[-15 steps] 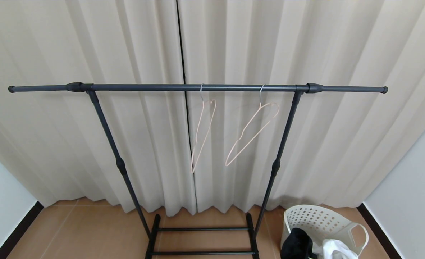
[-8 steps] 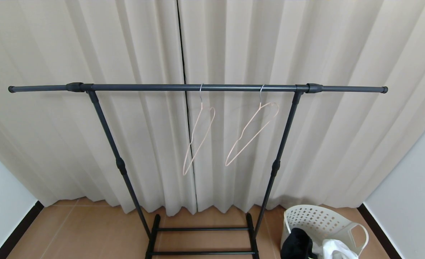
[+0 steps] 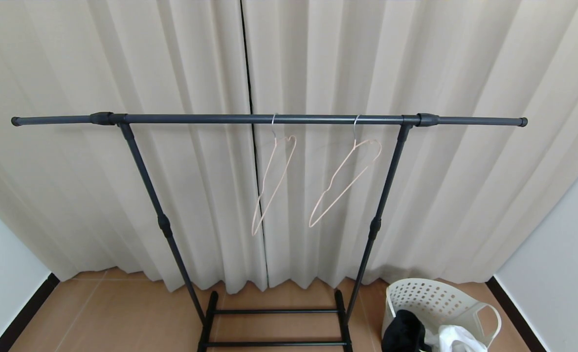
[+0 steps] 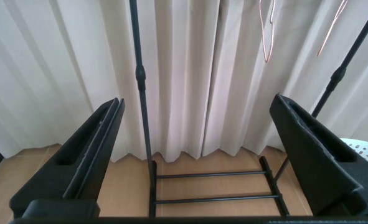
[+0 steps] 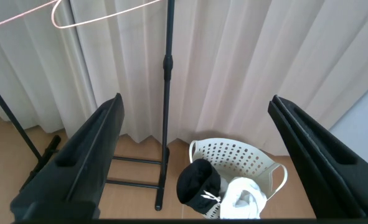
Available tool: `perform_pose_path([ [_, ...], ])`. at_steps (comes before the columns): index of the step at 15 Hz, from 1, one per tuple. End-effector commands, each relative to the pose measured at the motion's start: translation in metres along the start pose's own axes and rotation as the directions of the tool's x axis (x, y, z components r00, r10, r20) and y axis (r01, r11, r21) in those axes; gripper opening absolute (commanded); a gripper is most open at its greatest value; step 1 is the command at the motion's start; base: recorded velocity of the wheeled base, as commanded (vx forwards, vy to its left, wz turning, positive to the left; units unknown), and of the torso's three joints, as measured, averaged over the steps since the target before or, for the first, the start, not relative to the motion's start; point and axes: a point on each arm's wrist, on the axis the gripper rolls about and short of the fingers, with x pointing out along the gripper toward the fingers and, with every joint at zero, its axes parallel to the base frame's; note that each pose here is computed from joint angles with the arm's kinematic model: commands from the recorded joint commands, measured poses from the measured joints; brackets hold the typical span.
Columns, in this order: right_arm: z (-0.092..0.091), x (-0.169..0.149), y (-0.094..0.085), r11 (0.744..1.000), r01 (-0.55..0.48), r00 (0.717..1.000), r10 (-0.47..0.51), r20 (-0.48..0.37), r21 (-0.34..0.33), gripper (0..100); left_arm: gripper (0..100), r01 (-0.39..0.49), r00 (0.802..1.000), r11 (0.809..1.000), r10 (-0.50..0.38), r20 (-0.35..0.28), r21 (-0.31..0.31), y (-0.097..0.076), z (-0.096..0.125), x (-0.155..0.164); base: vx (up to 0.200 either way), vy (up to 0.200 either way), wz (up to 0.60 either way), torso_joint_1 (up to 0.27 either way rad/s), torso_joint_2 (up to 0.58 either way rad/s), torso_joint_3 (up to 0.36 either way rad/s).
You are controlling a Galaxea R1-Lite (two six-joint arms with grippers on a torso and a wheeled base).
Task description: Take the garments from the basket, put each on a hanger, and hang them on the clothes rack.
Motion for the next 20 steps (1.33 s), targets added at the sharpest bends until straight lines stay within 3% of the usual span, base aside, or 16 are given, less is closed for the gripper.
perform_pose_path([
  [1, 0.0, 0.0, 0.0, 1.0, -0.001, 1.0, 0.001, 0.0, 0.0, 100, 100, 0.0, 1.0, 1.0, 0.0, -0.001, 0.001, 0.0, 0.0, 0.0001, 0.0, 0.0, 0.0, 0.0, 0.0, 0.0],
  [5, 0.0, 0.0, 0.0, 1.0, 0.0, 1.0, 0.0, 0.0, 0.008, 100, 100, 0.0, 1.0, 1.0, 0.0, -0.001, -0.001, 0.0, 0.0, 0.0001, 0.0, 0.0, 0.0, -0.029, 0.05, 0.034],
  [20, 0.0001, 0.0, 0.0, 1.0, 0.0, 1.0, 0.0, 0.002, 0.006, 100, 100, -0.001, 1.0, 1.0, 0.001, -0.001, -0.004, 0.0, 0.0, 0.0001, 0.0, 0.0, 0.0, -0.149, 0.36, 0.205],
])
